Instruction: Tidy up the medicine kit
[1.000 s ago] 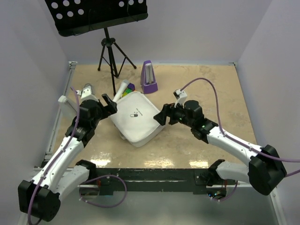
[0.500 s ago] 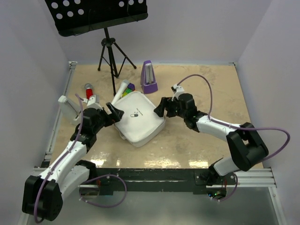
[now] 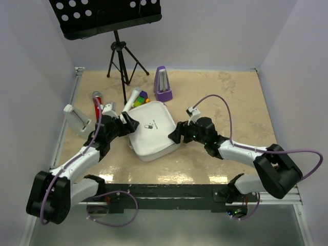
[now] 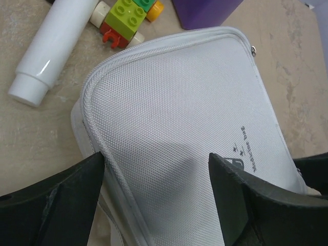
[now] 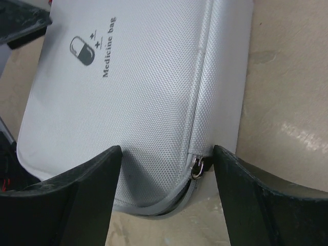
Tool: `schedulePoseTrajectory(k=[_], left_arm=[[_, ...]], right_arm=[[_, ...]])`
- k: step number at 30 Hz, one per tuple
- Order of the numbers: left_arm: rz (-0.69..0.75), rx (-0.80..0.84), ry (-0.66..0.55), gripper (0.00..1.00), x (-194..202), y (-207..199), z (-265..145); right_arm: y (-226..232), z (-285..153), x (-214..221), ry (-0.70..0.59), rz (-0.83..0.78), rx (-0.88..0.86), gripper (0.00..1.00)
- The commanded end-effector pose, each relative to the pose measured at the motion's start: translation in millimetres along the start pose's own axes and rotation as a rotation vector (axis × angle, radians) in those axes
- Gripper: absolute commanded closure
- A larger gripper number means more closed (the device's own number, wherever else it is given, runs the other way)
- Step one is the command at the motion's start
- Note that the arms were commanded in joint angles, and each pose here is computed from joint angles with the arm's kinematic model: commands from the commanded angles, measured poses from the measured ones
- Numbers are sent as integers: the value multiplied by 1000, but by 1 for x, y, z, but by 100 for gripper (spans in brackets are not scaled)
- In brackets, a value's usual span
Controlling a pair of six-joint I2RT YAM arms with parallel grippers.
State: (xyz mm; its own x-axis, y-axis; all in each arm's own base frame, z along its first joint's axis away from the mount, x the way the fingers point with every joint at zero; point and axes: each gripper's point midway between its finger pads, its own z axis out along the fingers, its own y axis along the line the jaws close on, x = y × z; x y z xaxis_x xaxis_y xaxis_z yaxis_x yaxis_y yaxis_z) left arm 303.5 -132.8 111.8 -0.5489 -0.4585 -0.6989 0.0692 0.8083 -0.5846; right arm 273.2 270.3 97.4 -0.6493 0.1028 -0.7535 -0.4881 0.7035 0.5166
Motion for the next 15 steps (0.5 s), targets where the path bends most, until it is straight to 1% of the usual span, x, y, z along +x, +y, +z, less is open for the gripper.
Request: schedulePoseTrajectory(k=[1, 3, 6, 9, 12, 15], left_arm=[[97, 204, 165, 15, 31, -60, 11], [123, 235, 185, 15, 34, -78, 18], [135, 264, 186, 15, 33, -91, 29], [158, 251, 149, 15, 15, -99, 34], [200, 144, 83, 12, -18, -95, 31], [207, -40, 28, 5, -43, -68, 9]], right_arm=[[60, -14, 11, -19, 25, -180, 26], [68, -22, 18, -20, 59, -197, 26], [76, -37, 17, -42, 82, -201, 25], [71, -54, 0, -92, 84, -133, 19], [70, -71, -34, -191, 98, -67, 13], [66, -79, -68, -256, 73, 20, 9]])
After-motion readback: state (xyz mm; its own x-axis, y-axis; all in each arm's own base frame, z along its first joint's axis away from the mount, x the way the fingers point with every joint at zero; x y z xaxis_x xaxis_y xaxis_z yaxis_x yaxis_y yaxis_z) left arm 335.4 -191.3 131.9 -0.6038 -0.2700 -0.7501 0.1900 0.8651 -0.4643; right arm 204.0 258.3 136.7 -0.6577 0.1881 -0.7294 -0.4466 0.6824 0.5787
